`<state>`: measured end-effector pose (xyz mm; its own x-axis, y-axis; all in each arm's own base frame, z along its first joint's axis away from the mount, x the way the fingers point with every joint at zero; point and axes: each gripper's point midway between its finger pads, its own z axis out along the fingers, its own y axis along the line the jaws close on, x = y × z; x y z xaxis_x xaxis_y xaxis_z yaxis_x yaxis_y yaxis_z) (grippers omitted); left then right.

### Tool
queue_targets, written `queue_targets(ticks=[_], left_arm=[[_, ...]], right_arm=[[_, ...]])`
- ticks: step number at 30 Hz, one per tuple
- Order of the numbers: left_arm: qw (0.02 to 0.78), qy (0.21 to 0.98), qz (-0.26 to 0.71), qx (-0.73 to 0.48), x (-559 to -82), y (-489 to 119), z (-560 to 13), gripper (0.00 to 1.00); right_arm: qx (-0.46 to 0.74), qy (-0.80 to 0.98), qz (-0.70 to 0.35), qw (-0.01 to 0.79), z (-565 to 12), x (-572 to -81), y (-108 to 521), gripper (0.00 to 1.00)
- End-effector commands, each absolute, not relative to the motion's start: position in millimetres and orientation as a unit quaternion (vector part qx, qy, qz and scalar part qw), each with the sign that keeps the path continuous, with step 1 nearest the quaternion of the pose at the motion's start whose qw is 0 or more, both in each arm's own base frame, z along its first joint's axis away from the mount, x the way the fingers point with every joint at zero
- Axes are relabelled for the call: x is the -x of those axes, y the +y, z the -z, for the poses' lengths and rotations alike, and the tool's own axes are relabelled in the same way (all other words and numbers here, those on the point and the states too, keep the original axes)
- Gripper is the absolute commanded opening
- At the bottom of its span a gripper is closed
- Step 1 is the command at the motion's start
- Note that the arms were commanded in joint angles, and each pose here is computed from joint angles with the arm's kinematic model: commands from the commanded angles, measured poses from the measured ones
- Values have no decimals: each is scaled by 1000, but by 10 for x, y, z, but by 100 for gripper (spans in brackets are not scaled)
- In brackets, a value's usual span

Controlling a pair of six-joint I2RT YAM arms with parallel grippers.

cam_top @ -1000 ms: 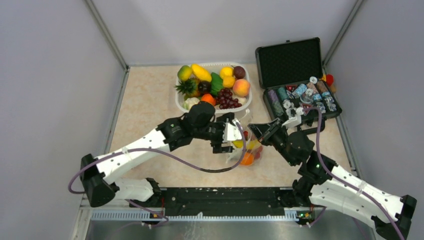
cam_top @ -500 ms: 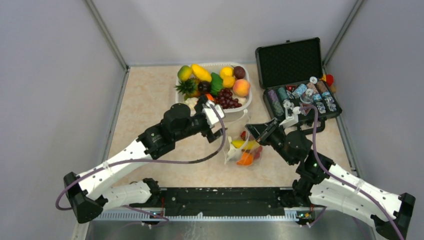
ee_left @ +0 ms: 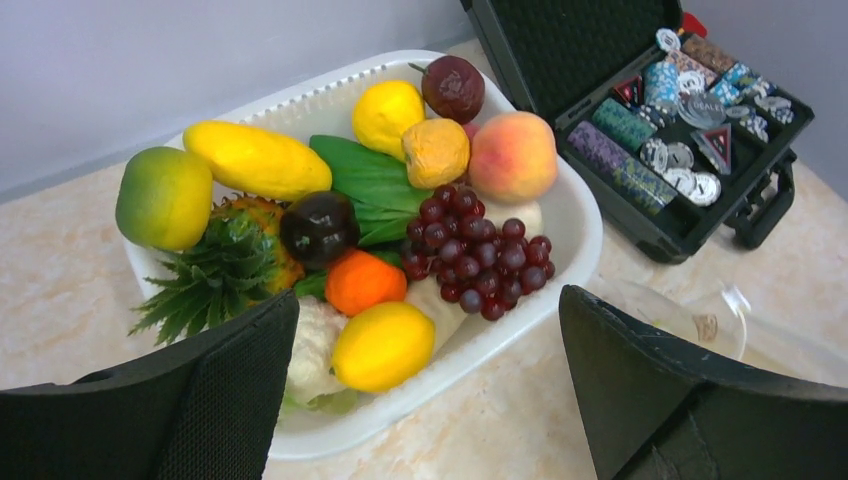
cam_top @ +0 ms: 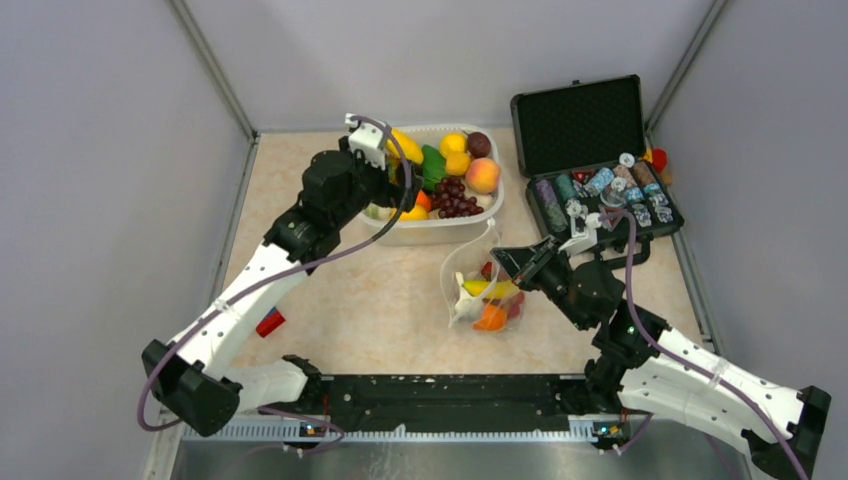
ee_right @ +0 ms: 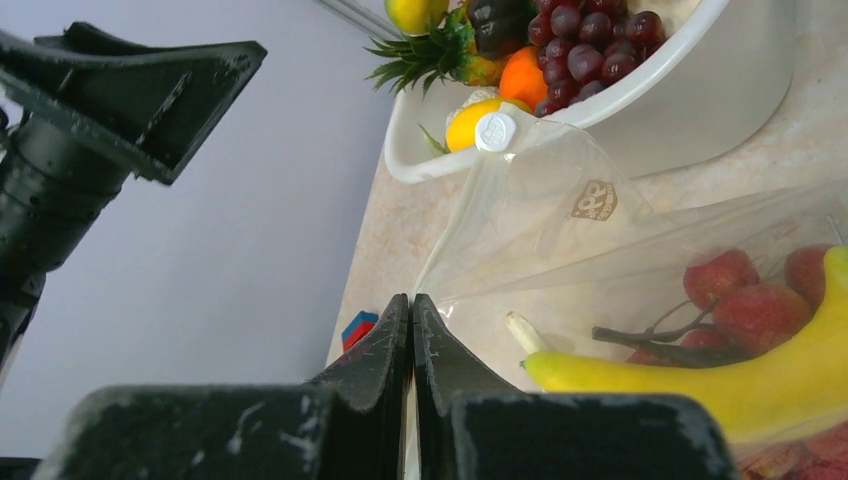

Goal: Place the food in the zip-top bag and seal the zipper
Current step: Pick up the fake fruit from the zipper food storage bag.

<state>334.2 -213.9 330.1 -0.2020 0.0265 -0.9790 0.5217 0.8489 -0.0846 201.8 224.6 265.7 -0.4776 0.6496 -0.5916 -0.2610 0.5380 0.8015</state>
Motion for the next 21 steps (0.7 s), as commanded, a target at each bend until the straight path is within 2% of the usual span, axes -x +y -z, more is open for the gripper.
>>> queue_targets(ticks=[1, 4, 11, 21], left_arm=[[584, 769, 226, -127, -3610, -2183, -3324, 99], [563, 792, 221, -87, -3884, -2136, -3179, 98], [546, 825, 144, -27, -4520, -2048, -2812, 95], [508, 852, 118, -42, -4913, -2220, -2214, 92]], right_arm=[[-133, 701, -483, 507, -2879, -2001, 2238, 0], [-133, 699, -484, 509, -2903, -1999, 2227, 0], [-132, 700, -484, 509, -2905, -1997, 2234, 0], [-133, 700, -483, 510, -2914, -2004, 2233, 0]])
